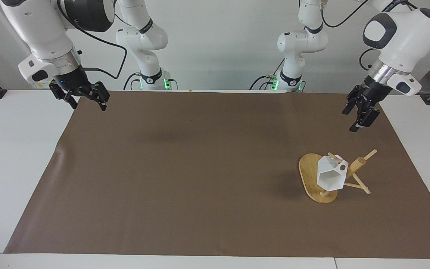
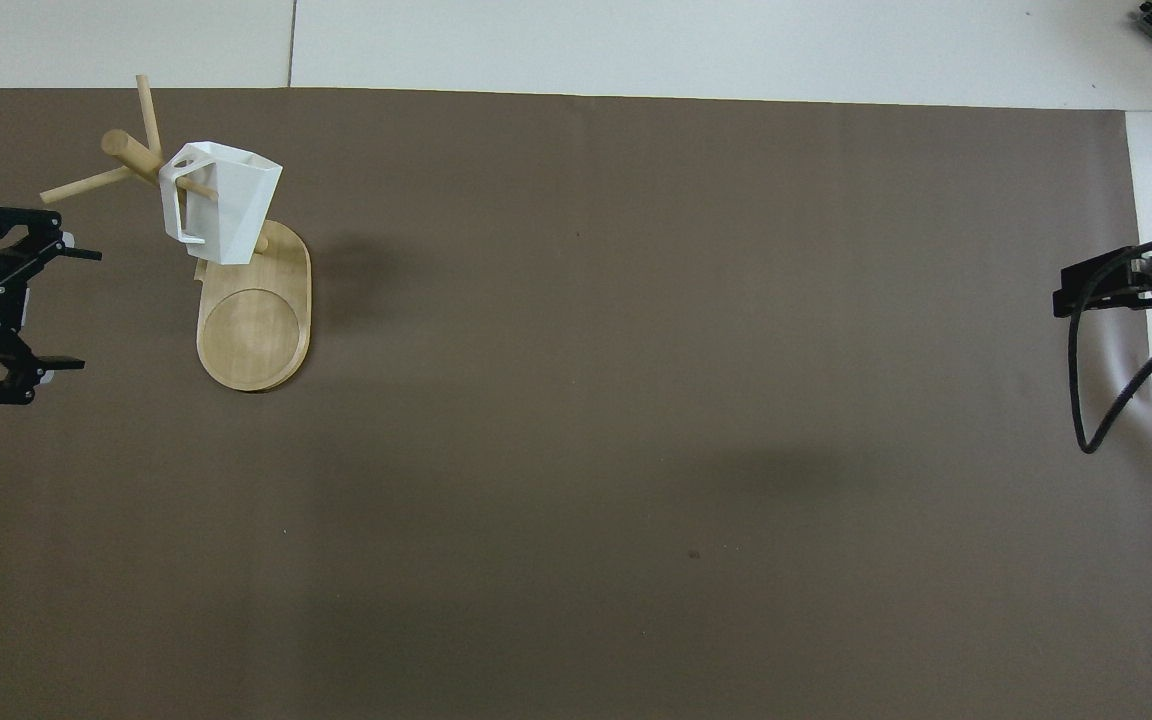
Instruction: Hang cup on rack
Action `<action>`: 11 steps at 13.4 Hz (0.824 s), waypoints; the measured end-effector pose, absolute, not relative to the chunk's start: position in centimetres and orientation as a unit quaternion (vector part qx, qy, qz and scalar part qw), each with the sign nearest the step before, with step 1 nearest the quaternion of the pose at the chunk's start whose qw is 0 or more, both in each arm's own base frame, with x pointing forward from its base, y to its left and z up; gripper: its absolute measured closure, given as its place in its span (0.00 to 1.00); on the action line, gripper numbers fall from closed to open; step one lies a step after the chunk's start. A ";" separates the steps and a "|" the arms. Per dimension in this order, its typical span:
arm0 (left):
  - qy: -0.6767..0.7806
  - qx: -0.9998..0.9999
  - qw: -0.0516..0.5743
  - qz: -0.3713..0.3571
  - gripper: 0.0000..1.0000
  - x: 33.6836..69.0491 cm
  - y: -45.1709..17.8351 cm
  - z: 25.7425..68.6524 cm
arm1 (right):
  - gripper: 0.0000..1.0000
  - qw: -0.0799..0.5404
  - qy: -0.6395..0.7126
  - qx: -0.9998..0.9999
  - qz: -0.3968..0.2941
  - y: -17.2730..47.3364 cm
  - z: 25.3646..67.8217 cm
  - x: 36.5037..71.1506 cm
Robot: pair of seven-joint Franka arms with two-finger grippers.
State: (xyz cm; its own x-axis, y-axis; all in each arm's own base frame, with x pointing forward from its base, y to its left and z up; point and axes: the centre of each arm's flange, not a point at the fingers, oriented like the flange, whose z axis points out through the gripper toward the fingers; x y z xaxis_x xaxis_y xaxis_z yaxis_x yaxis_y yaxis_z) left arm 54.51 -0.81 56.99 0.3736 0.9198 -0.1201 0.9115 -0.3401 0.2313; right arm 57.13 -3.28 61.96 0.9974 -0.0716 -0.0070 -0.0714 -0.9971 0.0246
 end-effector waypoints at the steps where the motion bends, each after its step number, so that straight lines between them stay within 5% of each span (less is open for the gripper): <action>1: 0.518 0.846 0.119 0.024 0.00 54.4 -0.8 57.2 | 0.00 0.012 -0.036 0.999 -0.004 -3.3 62.0 57.1; 11: 0.050 0.998 -0.006 0.025 0.00 53.1 -0.4 59.7 | 0.00 0.012 -0.036 0.999 -0.004 -3.3 62.0 57.1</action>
State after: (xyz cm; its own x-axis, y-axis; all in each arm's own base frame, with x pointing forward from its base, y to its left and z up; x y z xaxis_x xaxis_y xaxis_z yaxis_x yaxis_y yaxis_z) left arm 53.14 -0.41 59.65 0.9938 0.0991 0.0507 0.0998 -0.9950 -0.0104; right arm 57.13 -3.27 61.96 0.9974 -0.0714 -0.0070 -0.0712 -0.9972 0.0246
